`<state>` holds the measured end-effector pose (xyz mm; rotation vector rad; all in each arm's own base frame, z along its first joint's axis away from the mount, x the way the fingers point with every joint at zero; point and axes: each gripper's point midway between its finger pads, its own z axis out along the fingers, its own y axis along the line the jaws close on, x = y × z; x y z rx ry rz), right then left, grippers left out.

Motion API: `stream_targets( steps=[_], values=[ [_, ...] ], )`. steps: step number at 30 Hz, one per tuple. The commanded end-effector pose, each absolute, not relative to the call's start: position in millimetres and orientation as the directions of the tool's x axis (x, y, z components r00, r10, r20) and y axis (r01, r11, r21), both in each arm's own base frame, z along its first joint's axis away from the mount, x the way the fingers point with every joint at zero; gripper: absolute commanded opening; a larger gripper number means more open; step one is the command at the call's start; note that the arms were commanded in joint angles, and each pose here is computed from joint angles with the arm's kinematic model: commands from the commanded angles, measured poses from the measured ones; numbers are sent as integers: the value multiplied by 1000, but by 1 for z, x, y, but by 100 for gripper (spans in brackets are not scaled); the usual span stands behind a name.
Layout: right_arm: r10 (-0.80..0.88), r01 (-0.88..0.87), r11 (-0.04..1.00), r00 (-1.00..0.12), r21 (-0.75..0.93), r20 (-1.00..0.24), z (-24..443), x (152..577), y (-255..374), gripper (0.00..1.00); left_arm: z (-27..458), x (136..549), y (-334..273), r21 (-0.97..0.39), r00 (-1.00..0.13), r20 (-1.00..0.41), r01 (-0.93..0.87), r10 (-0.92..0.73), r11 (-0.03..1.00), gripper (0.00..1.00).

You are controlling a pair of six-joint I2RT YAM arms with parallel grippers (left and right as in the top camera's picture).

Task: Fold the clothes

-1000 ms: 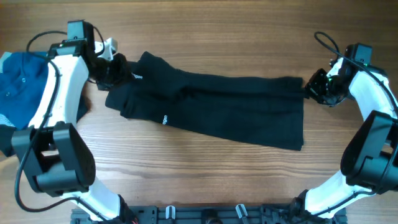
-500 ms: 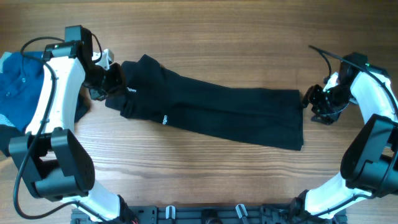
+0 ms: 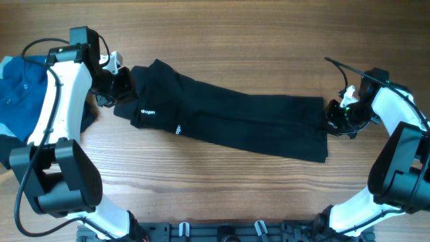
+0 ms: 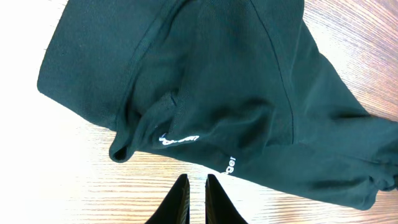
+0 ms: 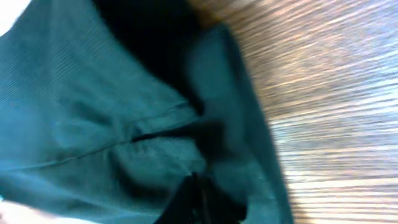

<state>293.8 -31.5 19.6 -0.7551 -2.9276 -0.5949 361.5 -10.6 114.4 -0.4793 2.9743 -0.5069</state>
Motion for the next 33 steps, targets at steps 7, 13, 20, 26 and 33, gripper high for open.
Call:
stream_targets(
  steps=[7,13,20,26,33],
  values=[
    [502,531,822,-847,206,176,58,267,-46,7,127,365,-7,-334,-946,-80,-271,-314,903,12],
    [511,536,829,-842,160,174,56,263,-53,76,127,365,-7,-335,-946,-79,-272,-314,902,22],
    [545,548,821,-836,160,68,51,287,-69,77,123,364,-17,-337,-955,-74,-249,-289,908,27],
    [551,543,798,-833,261,49,49,295,-72,82,68,364,-52,-308,-983,-117,-100,-141,946,26],
    [542,514,731,-837,449,76,28,286,-55,83,-1,365,3,-124,-940,-149,-289,-306,949,8]
  ],
)
